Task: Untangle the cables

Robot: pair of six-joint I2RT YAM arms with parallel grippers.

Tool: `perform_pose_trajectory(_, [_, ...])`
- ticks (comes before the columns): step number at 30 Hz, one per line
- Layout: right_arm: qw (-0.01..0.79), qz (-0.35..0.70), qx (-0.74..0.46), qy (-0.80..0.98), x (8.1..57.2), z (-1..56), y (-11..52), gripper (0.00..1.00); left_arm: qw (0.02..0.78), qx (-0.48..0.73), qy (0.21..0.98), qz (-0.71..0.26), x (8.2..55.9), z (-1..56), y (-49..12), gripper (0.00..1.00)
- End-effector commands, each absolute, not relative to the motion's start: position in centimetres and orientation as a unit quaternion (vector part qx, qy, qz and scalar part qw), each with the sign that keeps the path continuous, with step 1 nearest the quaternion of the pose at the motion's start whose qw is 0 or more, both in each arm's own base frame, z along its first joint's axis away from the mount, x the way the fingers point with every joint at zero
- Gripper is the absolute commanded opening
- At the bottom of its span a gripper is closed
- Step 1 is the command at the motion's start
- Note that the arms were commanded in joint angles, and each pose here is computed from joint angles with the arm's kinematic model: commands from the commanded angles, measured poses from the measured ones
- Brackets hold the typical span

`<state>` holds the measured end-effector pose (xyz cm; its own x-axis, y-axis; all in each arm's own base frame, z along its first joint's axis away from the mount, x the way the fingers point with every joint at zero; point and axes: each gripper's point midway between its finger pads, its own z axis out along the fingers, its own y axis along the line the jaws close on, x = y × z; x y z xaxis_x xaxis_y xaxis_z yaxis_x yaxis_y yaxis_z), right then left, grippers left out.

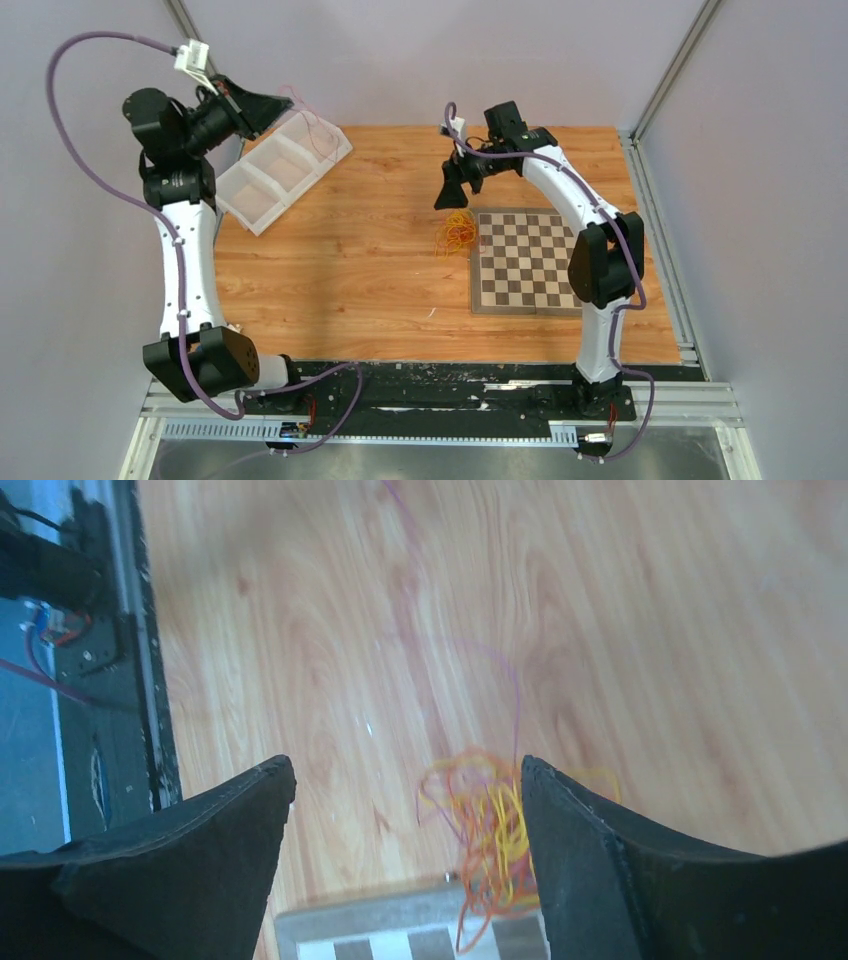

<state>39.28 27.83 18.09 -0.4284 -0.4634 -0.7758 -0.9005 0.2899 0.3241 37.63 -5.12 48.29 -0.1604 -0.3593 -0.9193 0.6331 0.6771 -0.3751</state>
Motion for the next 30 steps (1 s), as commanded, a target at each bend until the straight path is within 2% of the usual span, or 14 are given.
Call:
perform_pose_trajectory(1, [0.372, 0.428, -0.506, 0.65, 38.6, 27.9, 32.5, 0.82, 0.59, 0.124, 0.677, -0.422, 35.9, 44.8, -8.2, 0.0])
perform_pose_trajectory(4, [0.408, 0.447, -0.526, 0.598, 37.3, 31.4, 35.9, 0.81, 0.566, 0.114, 0.686, -0.443, 35.8, 43.0, -9.5, 0.0])
perform_pose_trajectory(9, [0.485, 0.473, -0.538, 0.502, 34.6, 38.0, 40.5, 0.68, 0.546, 0.072, 0.698, -0.458, 36.3, 42.1, -9.9, 0.0])
perform_pose_trajectory(13, [0.528, 0.471, -0.517, 0.482, 34.4, 40.2, 43.3, 0.8, 0.517, 0.066, 0.705, -0.481, 35.7, 41.1, -11.1, 0.0])
perform_pose_trajectory(16, [0.521, 0.481, -0.502, 0.495, 35.5, 39.7, 44.5, 0.81, 0.512, 0.069, 0.708, -0.481, 35.0, 40.4, -11.6, 0.0])
perform_pose_trajectory(17, [0.516, 0.486, -0.497, 0.5, 35.7, 39.4, 44.8, 0.77, 0.512, 0.069, 0.708, -0.481, 34.9, 40.3, -11.7, 0.0])
perform_pose_trajectory(18, [0.512, 0.489, -0.496, 0.502, 35.9, 39.1, 45.1, 0.68, 0.511, 0.068, 0.709, -0.482, 34.8, 40.2, -11.8, 0.0])
perform_pose_trajectory(22, [0.514, 0.481, -0.49, 0.514, 36.9, 38.1, 45.3, 0.16, 0.51, 0.066, 0.708, -0.484, 34.3, 40.2, -11.9, 0.02])
perform_pose_trajectory(23, [0.519, 0.472, -0.488, 0.519, 37.2, 37.7, 45.1, 0.09, 0.51, 0.066, 0.708, -0.484, 34.2, 40.2, -11.9, 0.02])
perform_pose_trajectory(24, [0.527, 0.461, -0.484, 0.524, 37.7, 37.8, 44.6, 0.07, 0.512, 0.066, 0.707, -0.484, 34.0, 40.3, -11.9, 0.03])
perform_pose_trajectory(25, [0.534, 0.452, -0.482, 0.528, 38.0, 37.8, 44.1, 0.15, 0.513, 0.062, 0.707, -0.484, 33.9, 40.3, -11.7, 0.03])
perform_pose_trajectory(27, [0.534, 0.449, -0.477, 0.534, 38.2, 38.0, 43.2, 0.51, 0.518, 0.061, 0.703, -0.485, 33.6, 40.5, -11.6, 0.02])
perform_pose_trajectory(28, [0.529, 0.452, -0.476, 0.538, 38.1, 37.9, 43.0, 0.65, 0.522, 0.064, 0.699, -0.484, 33.4, 40.8, -11.6, 0.02])
perform_pose_trajectory(30, [0.516, 0.462, -0.48, 0.539, 37.5, 37.3, 43.0, 0.75, 0.525, 0.064, 0.696, -0.486, 33.3, 40.8, -11.6, 0.02])
